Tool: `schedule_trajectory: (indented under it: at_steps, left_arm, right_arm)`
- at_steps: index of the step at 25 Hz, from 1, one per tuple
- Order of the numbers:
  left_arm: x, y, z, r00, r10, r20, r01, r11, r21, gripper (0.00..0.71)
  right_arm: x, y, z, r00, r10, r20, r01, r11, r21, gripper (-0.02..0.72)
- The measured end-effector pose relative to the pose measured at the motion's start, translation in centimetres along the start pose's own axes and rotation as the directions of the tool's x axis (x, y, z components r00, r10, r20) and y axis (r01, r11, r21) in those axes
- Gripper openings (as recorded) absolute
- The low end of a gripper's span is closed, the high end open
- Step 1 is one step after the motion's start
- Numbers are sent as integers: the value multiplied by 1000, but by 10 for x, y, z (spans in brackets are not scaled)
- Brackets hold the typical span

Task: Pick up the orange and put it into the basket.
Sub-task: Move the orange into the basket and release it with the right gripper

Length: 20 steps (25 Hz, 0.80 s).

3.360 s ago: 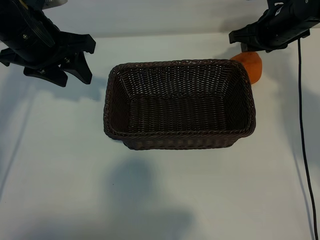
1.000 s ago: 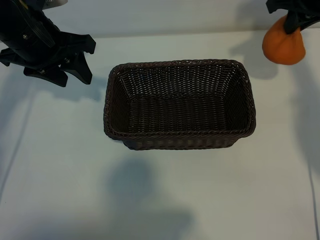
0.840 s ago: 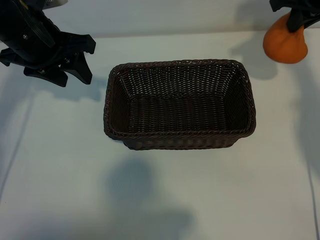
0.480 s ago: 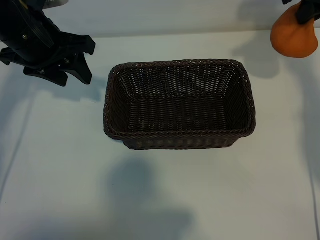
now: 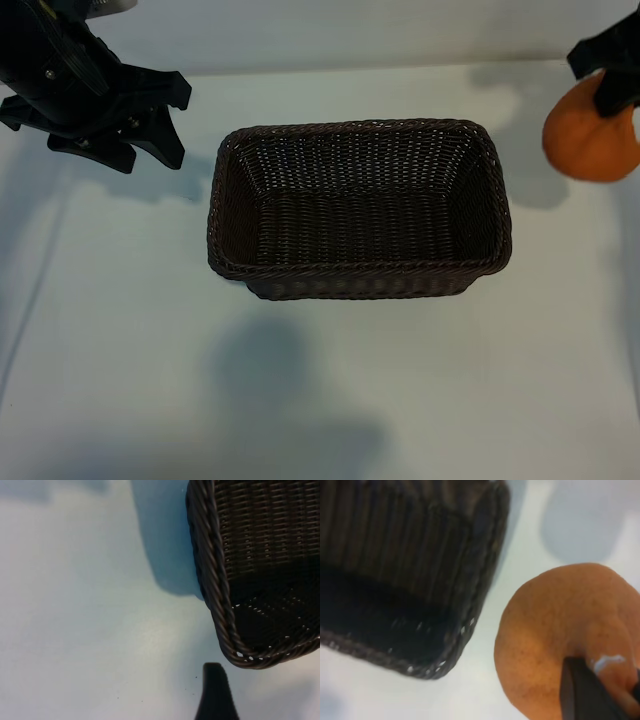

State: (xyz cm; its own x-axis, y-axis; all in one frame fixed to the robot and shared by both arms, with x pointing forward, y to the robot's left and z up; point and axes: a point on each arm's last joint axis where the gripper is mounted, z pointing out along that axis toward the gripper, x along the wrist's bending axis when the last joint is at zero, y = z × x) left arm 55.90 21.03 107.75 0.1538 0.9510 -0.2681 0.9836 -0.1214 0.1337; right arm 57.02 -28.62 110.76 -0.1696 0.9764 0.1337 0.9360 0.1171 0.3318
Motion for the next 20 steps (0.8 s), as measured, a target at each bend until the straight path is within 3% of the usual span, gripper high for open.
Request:
schedule_trajectory:
  at_steps: [15,20]
  left_arm:
    - [0,0,0,1000,0,0,0,1000,0,526]
    - [0,0,0,1000,4,0,-4,1000,0,526]
  right_arm:
    - [10,0,-1,997,-12,-73,11,1000,-17,108]
    - [39,5,3,991,-100,-94,95,994,-58,108]
